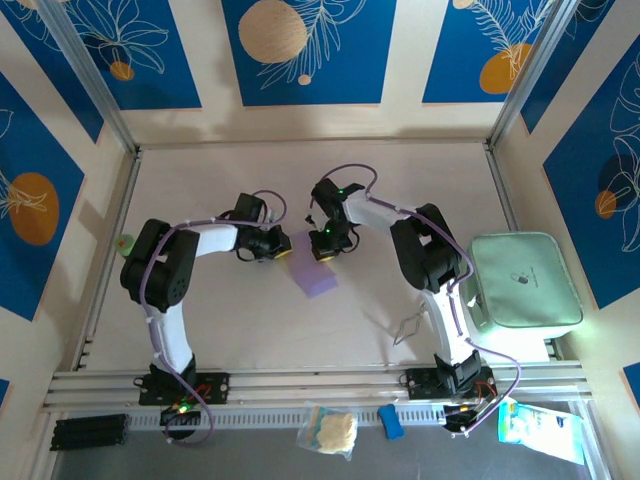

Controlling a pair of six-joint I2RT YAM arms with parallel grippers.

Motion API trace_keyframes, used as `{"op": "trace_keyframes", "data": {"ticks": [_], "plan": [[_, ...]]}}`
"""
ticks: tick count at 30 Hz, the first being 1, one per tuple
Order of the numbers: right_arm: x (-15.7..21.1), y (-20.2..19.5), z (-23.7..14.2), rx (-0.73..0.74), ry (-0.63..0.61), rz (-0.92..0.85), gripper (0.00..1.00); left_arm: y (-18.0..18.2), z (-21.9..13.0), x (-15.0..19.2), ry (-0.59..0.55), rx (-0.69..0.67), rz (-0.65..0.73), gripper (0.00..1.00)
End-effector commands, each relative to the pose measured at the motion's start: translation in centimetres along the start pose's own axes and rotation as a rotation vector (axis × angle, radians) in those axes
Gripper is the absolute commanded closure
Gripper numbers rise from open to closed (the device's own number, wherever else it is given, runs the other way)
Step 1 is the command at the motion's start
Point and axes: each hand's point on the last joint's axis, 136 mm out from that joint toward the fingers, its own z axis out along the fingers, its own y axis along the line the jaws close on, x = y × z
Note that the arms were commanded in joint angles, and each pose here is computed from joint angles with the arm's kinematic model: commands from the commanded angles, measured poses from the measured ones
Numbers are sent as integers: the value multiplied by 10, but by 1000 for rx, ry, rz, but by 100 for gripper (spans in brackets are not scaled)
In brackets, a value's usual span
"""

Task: Fold a paper plane with a square sheet of paper (pick it up from the middle)
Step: First fold the square sheet of paper in half at the center of the table.

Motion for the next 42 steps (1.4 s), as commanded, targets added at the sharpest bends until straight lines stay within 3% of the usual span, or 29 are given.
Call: {"op": "trace_keyframes", "data": {"ticks": [1, 7, 13, 19, 29, 37, 42], "plan": [[-3, -9, -5, 17, 1, 20, 96, 35, 9, 14, 47, -133, -76, 88], [-23, 35, -64, -138, -170, 93, 94, 50, 13, 21, 66, -196, -105, 89], [-4, 61, -59, -213, -180, 186, 96, 57, 17, 25, 76, -216, -120, 89], [8, 45, -39, -163, -136, 199, 96, 54, 19, 24, 89, -202, -89, 89], [-11, 16, -15, -89, -112, 171, 97, 45, 23, 19, 122, -175, 11, 89], [-9, -9, -2, -37, -100, 196, 97, 27, 21, 7, 145, -134, 169, 89], [0, -15, 9, -32, -75, 219, 97, 12, 17, -4, 117, -102, 195, 87]]}}
